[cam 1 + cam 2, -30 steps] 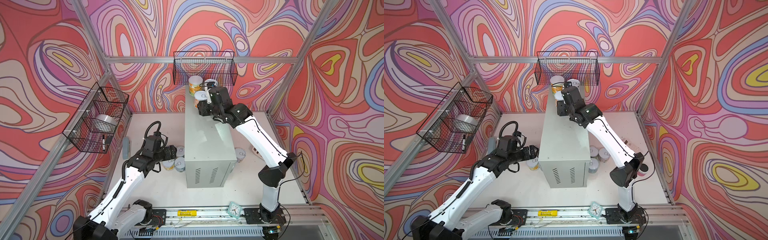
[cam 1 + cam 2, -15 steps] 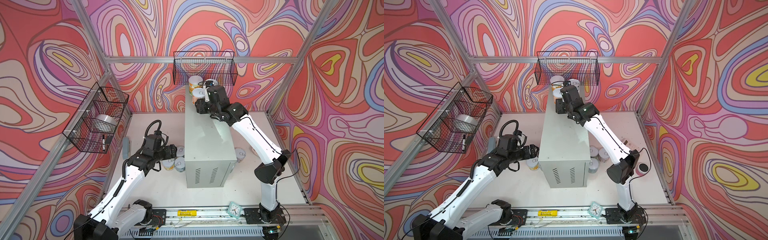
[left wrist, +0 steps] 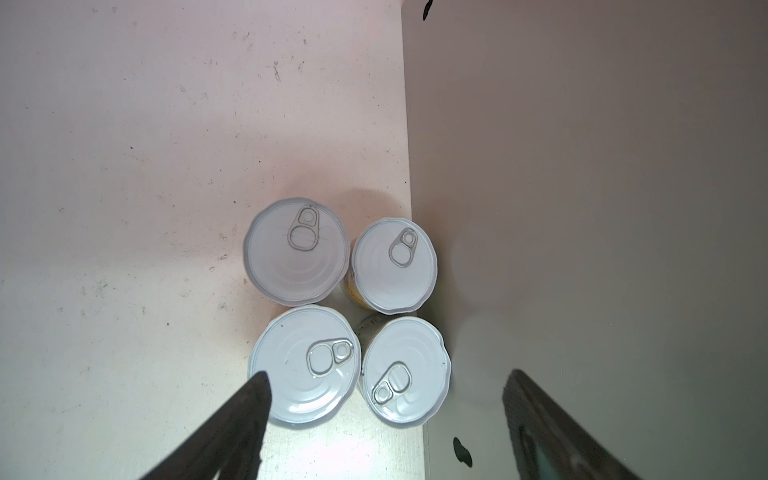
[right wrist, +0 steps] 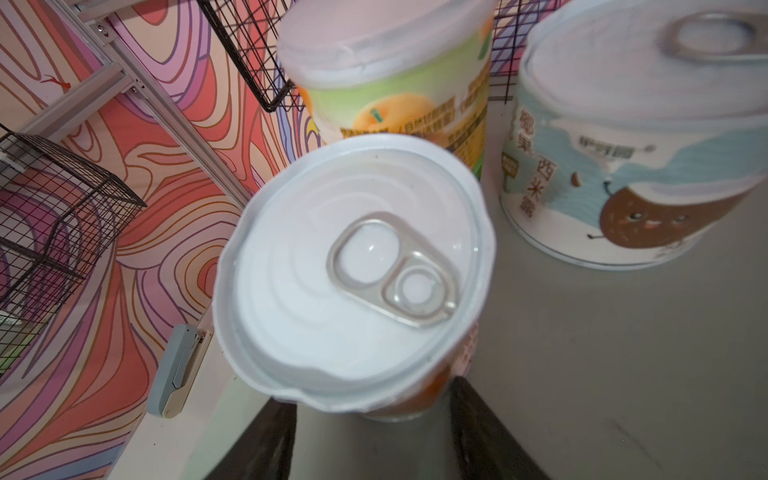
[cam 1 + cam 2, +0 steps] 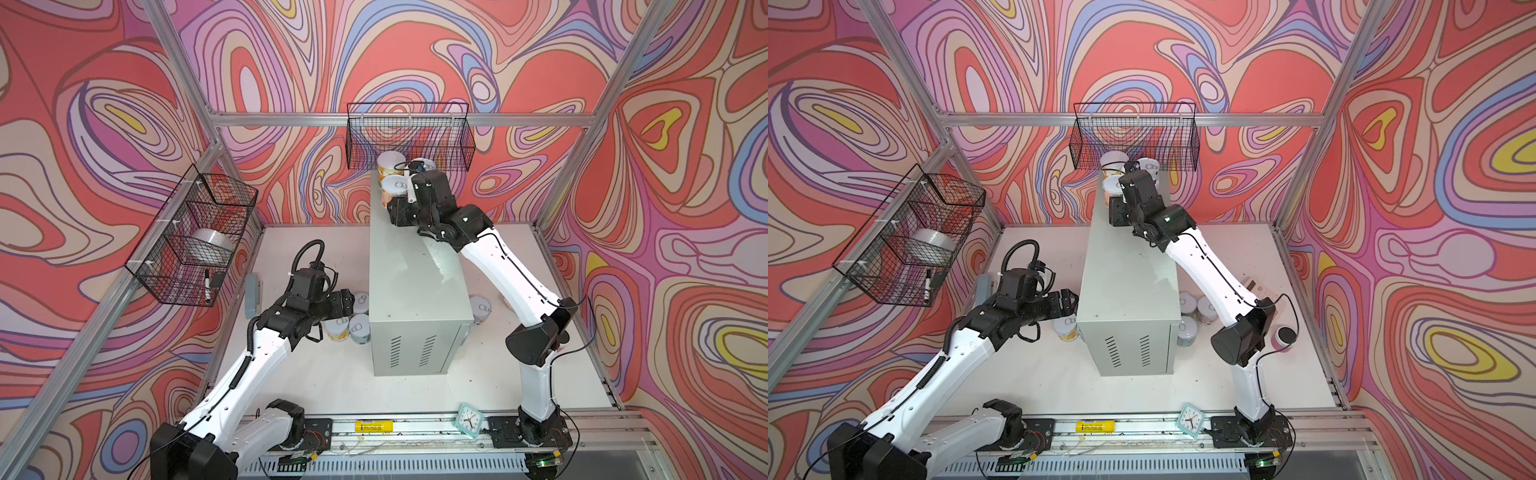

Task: Place and organize the canned foods onto the counter
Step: 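Set the can in front of the two cans and open the right gripper, then move the right gripper back down over its three cans beside the cabinet, then lower the left gripper and close it on a yellow-labelled can in its cluster, then lift the yellow can with the left gripper while the right gripper rises, then carry the can with the left gripper toward the right gripper over the cabinet top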

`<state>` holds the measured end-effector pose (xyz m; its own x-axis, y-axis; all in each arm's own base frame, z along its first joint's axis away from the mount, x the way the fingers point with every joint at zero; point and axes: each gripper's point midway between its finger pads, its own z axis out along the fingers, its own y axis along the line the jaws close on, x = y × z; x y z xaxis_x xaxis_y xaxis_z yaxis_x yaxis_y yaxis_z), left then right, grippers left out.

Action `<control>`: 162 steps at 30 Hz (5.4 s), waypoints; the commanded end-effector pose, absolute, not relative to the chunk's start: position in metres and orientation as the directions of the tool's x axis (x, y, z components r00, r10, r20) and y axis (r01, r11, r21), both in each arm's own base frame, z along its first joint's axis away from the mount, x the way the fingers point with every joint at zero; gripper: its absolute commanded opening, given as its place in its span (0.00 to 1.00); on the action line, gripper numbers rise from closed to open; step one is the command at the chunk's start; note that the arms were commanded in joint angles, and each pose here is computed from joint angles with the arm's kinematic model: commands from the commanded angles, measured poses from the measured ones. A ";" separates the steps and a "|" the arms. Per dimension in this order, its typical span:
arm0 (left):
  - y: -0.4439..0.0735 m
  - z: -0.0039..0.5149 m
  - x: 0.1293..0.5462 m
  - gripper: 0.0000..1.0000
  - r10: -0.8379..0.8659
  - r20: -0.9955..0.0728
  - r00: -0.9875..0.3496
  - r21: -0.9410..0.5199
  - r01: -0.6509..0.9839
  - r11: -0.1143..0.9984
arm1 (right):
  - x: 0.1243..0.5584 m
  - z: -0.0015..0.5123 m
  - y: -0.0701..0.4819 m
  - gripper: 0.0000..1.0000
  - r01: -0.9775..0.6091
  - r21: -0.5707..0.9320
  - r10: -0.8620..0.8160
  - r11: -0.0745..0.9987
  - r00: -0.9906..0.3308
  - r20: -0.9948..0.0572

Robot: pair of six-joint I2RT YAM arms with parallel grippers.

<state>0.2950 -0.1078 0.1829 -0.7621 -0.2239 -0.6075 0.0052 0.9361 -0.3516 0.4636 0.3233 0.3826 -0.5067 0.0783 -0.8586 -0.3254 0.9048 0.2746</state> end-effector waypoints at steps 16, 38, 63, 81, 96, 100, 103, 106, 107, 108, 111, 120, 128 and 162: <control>-0.101 0.196 0.296 1.00 -0.259 -0.628 -0.734 -0.352 -0.029 0.936 | 0.393 0.458 0.263 0.78 -0.346 0.277 0.128 0.896 -0.396 -0.909; -0.084 0.128 0.242 0.96 -0.272 -0.522 -0.808 -0.250 -0.160 0.955 | 0.311 0.290 0.105 0.84 0.040 0.269 0.227 0.962 -0.660 -0.716; -0.090 0.058 0.263 0.90 -0.256 -0.452 -0.855 -0.178 -0.195 0.964 | 0.318 0.258 0.111 0.84 0.056 0.270 0.231 0.961 -0.696 -0.679; -0.101 0.035 0.299 0.88 -0.277 -0.473 -0.837 -0.181 -0.215 0.960 | 0.323 0.256 0.115 0.83 0.050 0.290 0.242 0.956 -0.695 -0.677; -0.093 0.035 0.303 0.52 -0.272 -0.497 -0.824 -0.135 -0.236 0.962 | 0.325 0.260 0.123 0.83 0.029 0.324 0.252 0.946 -0.695 -0.674; -0.086 0.045 0.298 0.00 -0.255 -0.502 -0.827 -0.103 -0.236 0.966 | 0.325 0.263 0.124 0.83 0.024 0.332 0.256 0.943 -0.689 -0.678; -0.082 0.055 0.293 0.00 -0.244 -0.507 -0.827 -0.087 -0.232 0.969 | 0.326 0.266 0.125 0.83 0.016 0.340 0.258 0.940 -0.685 -0.681; -0.082 0.070 0.287 0.00 -0.236 -0.511 -0.826 -0.099 -0.216 0.971 | 0.325 0.270 0.127 0.83 0.006 0.353 0.261 0.936 -0.683 -0.682; -0.082 0.077 0.284 0.00 -0.233 -0.506 -0.831 -0.103 -0.210 0.972 | 0.325 0.272 0.128 0.83 0.001 0.358 0.262 0.934 -0.681 -0.683; -0.082 0.083 0.282 0.00 -0.231 -0.508 -0.830 -0.106 -0.205 0.973 | 0.324 0.273 0.128 0.83 0.001 0.358 0.262 0.934 -0.681 -0.684; -0.082 0.112 0.271 0.00 -0.216 -0.517 -0.828 -0.116 -0.182 0.976 | 0.324 0.277 0.128 0.83 -0.006 0.353 0.255 0.936 -0.681 -0.687; -0.079 0.206 0.241 0.00 -0.163 -0.555 -0.816 -0.153 -0.093 0.984 | 0.320 0.310 0.118 0.83 -0.015 0.308 0.228 0.951 -0.639 -0.734; -0.088 0.286 0.230 0.00 -0.068 -0.593 -0.803 -0.166 0.039 0.985 | 0.317 0.338 0.109 0.83 -0.022 0.272 0.204 0.962 -0.603 -0.771; -0.265 0.406 0.309 0.00 0.272 -0.721 -0.637 -0.039 0.429 0.902 | 0.278 0.427 0.081 0.83 -0.055 0.219 0.170 0.974 -0.464 -0.869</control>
